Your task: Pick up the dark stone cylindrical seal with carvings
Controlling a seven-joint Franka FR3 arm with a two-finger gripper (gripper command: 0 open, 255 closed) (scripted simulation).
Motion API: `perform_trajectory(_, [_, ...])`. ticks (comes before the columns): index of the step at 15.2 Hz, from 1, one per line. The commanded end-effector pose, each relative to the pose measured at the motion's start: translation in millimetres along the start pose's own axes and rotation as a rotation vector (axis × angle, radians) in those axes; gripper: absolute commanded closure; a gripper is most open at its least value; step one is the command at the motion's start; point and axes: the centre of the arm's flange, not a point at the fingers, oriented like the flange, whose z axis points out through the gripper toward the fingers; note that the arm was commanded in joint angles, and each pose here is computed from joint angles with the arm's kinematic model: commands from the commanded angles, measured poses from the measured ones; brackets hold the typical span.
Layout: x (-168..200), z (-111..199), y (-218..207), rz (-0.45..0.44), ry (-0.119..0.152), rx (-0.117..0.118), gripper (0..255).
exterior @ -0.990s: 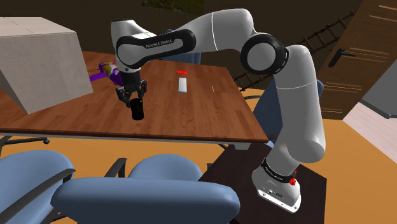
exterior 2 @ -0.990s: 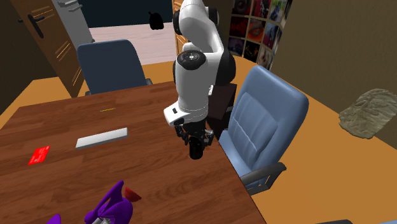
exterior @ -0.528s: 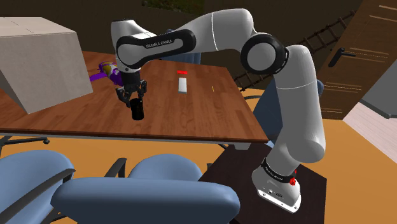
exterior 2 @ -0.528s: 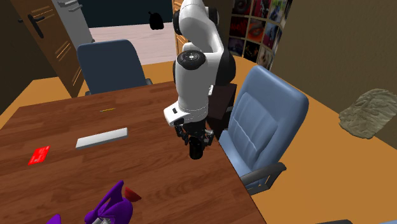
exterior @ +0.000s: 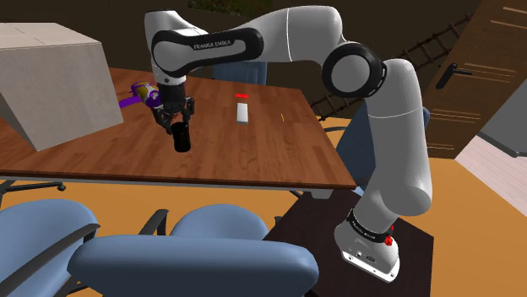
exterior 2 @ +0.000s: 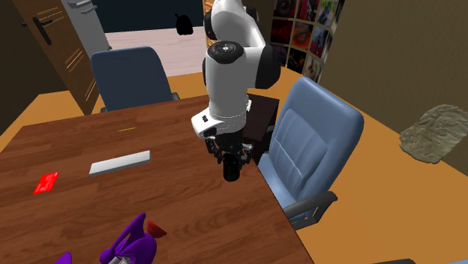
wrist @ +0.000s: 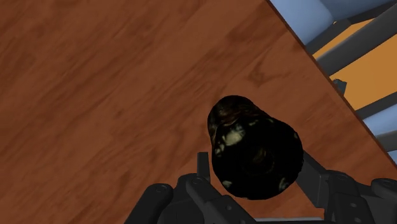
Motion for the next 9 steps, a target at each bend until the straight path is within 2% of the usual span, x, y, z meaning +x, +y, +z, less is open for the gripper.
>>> perform_trajectory(1, [0, -11, 1, 0.0, 0.0, 0.0, 255])
perform_trajectory(7, [-1, -43, 1, 0.0, 0.0, 0.0, 255])
perform_trajectory(9, [-1, -44, 1, 0.0, 0.0, 0.0, 255])
